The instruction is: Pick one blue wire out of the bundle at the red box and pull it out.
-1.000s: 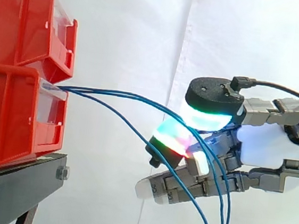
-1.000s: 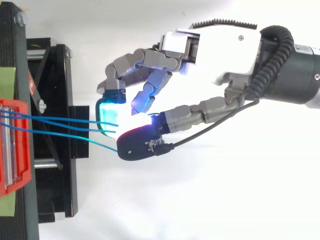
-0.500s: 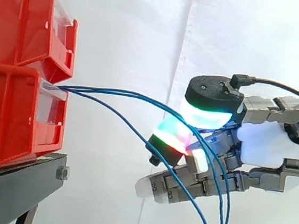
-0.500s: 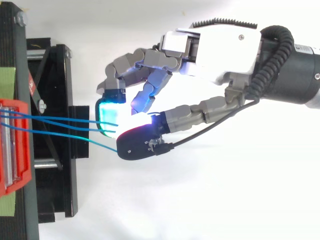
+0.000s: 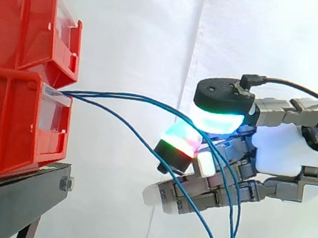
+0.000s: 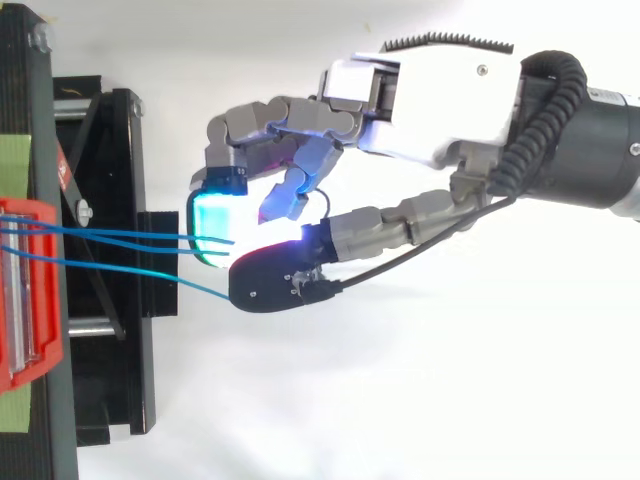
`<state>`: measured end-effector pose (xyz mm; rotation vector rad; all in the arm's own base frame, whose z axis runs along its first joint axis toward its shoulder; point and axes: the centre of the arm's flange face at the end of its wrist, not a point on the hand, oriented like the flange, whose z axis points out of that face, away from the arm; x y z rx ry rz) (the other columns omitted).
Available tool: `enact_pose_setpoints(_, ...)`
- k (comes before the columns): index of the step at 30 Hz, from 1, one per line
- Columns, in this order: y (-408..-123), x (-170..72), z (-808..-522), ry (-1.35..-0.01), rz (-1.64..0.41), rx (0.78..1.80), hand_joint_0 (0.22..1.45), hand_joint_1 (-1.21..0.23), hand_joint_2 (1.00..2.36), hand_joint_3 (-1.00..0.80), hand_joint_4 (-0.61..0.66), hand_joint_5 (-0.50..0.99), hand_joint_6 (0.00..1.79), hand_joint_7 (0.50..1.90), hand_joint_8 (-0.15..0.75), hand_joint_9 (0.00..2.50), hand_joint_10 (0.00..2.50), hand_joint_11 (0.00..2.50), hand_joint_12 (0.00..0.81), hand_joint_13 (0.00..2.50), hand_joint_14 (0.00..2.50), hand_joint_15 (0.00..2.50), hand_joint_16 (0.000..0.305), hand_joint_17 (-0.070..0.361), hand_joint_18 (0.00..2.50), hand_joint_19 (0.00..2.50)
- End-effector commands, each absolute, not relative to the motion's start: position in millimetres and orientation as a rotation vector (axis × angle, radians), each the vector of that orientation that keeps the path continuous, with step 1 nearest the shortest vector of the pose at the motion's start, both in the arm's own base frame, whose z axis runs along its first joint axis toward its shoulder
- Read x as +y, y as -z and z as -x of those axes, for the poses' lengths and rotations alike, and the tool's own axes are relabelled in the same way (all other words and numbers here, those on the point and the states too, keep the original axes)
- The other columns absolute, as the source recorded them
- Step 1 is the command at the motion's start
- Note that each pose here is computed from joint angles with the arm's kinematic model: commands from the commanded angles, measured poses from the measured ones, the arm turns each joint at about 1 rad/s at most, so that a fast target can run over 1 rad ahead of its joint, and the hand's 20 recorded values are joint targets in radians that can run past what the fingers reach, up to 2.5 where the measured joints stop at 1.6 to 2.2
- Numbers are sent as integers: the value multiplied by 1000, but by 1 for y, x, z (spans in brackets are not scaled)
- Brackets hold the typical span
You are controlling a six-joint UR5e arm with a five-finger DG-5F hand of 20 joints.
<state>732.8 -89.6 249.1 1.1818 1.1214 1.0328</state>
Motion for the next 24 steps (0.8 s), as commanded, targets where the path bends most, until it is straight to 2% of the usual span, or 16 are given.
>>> enact_pose_setpoints(1, -248, -90, -733, -1033, -1182, 1122, 597, -671, 1124, 61, 434, -25, 503, 1412, 298, 957, 14, 397, 437, 302, 0, 38, 75, 169, 260, 204)
enact_pose_setpoints(5, -249, -90, -733, -1034, -1182, 1121, 584, -629, 1209, 32, 436, -22, 503, 1400, 295, 978, 14, 392, 436, 307, 0, 47, 75, 170, 259, 212)
enact_pose_setpoints(8, -248, -90, -733, -1033, -1182, 1122, 582, -624, 1216, 26, 412, -21, 503, 1418, 300, 979, 14, 406, 438, 305, 0, 49, 76, 170, 254, 211)
enact_pose_setpoints(9, -248, -90, -733, -1033, -1182, 1122, 605, -637, 1101, 52, 365, -23, 503, 1466, 306, 968, 16, 450, 436, 299, 1, 56, 75, 168, 247, 212)
enact_pose_setpoints(11, -248, -90, -733, -1033, -1182, 1122, 614, -651, 1060, 60, 363, -28, 501, 1516, 311, 956, 17, 487, 439, 291, 1, 67, 74, 168, 234, 204)
enact_pose_setpoints(12, -248, -90, -733, -1033, -1182, 1122, 621, -707, 1000, 76, 357, -41, 511, 1528, 312, 931, 18, 525, 441, 277, 3, 64, 74, 167, 228, 203)
enact_pose_setpoints(17, -249, -89, -733, -1035, -1181, 1122, 613, -772, 1004, 64, 421, -67, 562, 1468, 310, 903, 19, 577, 442, 258, 1, 58, 75, 168, 223, 186)
enact_pose_setpoints(18, -249, -89, -733, -1035, -1181, 1122, 618, -782, 1002, 38, 484, -51, 518, 1524, 299, 908, 18, 469, 442, 261, 0, 41, 75, 169, 224, 176)
enact_pose_setpoints(19, -249, -90, -733, -1034, -1182, 1121, 629, -771, 1002, 41, 482, -43, 501, 1524, 293, 908, 16, 408, 440, 259, 1, 27, 75, 168, 221, 178)
enact_pose_setpoints(20, -248, -89, -733, -1034, -1182, 1123, 654, -719, 1001, 52, 446, -36, 503, 1434, 270, 895, 11, 293, 418, 258, 1, 8, 73, 163, 213, 187)
enact_pose_setpoints(21, -249, -89, -733, -1035, -1181, 1122, 659, -684, 1018, 43, 483, -32, 504, 1340, 256, 898, 7, 191, 403, 252, 0, 0, 72, 161, 208, 189)
enact_pose_setpoints(24, -249, -90, -733, -1034, -1182, 1121, 638, -629, 1110, 19, 485, -34, 505, 1222, 239, 866, 4, 97, 389, 231, 0, 0, 70, 158, 178, 183)
